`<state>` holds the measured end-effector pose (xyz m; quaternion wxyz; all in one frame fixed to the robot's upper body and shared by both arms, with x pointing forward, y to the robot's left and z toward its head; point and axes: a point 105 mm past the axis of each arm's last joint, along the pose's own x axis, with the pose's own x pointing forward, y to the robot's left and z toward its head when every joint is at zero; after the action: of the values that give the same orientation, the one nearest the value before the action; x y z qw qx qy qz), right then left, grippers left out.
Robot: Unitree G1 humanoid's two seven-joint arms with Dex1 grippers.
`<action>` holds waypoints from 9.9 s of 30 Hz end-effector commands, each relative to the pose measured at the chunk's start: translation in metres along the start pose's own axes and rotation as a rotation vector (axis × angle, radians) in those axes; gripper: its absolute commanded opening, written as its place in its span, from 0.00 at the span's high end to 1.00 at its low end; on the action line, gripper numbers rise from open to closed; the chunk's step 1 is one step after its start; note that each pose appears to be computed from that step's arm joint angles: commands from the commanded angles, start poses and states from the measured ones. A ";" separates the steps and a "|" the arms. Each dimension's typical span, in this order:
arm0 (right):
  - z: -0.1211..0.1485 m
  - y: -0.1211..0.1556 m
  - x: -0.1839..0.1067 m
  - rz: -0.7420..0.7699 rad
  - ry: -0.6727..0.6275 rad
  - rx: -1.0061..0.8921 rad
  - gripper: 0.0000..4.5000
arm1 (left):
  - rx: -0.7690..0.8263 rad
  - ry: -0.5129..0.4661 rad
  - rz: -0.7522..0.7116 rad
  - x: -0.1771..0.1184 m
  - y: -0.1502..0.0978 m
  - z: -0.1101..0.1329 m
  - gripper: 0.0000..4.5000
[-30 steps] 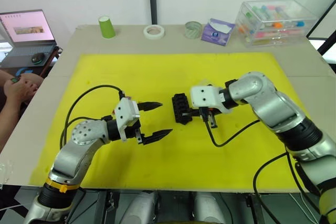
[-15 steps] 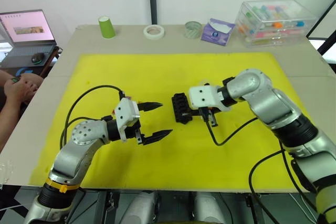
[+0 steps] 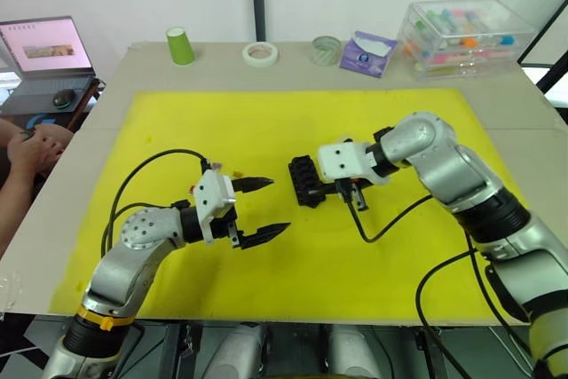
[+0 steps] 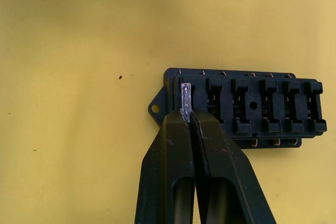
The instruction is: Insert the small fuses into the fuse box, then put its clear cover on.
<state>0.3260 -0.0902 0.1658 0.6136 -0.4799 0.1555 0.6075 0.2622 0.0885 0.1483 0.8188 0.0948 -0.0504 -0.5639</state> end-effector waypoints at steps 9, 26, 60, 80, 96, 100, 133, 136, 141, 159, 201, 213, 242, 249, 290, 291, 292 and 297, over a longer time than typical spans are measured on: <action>0.004 -0.006 -0.002 -0.016 0.015 -0.040 1.00 | 0.027 -0.028 -0.006 0.003 -0.001 0.010 0.02; 0.010 -0.007 -0.009 -0.039 -0.036 -0.054 0.70 | 0.025 -0.027 -0.010 0.003 -0.001 0.008 0.00; 0.010 -0.004 -0.007 -0.185 -0.194 0.169 0.99 | 0.044 -0.040 -0.037 0.009 0.004 0.017 0.00; -0.014 0.014 0.016 -0.145 -0.137 0.181 0.99 | 0.036 -0.030 -0.021 0.008 0.003 0.018 0.00; 0.000 -0.003 -0.013 -0.250 -0.302 0.231 0.99 | 0.045 -0.065 0.009 -0.002 0.007 0.029 0.00; 0.011 -0.016 -0.047 -0.381 -0.431 0.267 0.99 | 0.056 -0.018 0.026 -0.023 0.013 0.030 0.00; -0.146 0.020 -0.150 -0.849 -0.109 0.426 0.00 | 0.028 0.361 0.597 -0.209 0.151 0.003 0.00; -0.139 0.015 -0.148 -0.838 -0.130 0.434 0.00 | 0.013 0.329 0.640 -0.209 0.154 0.005 0.00; -0.087 -0.006 -0.124 -0.737 -0.300 0.387 0.00 | -0.088 0.195 0.759 -0.211 0.158 0.019 0.00; 0.112 0.013 -0.029 -0.147 -0.762 0.117 0.00 | -1.325 0.019 0.427 -0.199 0.093 0.023 0.00; 0.102 -0.002 -0.030 -0.237 -0.692 0.174 0.00 | -1.438 0.191 0.292 -0.128 0.096 -0.050 0.00; 0.103 0.000 -0.028 -0.235 -0.689 0.173 0.00 | -1.413 0.208 0.345 -0.132 0.098 -0.064 0.18; 0.090 -0.006 -0.046 -0.204 -0.708 0.320 0.00 | -1.121 0.161 0.059 -0.113 0.080 0.018 0.99; 0.080 -0.010 -0.052 -0.138 -0.583 0.473 0.00 | -0.477 0.176 -0.187 -0.053 0.032 0.053 0.99; 0.083 -0.004 -0.030 -0.151 -0.457 0.282 0.98 | 0.129 0.083 -0.169 0.001 0.034 0.058 1.00; 0.083 -0.004 -0.030 -0.151 -0.459 0.283 0.99 | 0.127 0.082 -0.169 0.001 0.034 0.058 1.00; 0.083 -0.004 -0.030 -0.149 -0.461 0.283 0.99 | 0.124 0.082 -0.170 0.001 0.034 0.057 1.00; 0.084 -0.003 -0.030 -0.136 -0.463 0.280 0.99 | 0.128 0.092 -0.181 0.001 0.032 0.056 1.00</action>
<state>0.2916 -0.0454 0.2207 0.7366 -0.2386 0.0840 0.6272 0.2869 0.0967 0.2014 0.7683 0.1641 -0.0229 -0.6183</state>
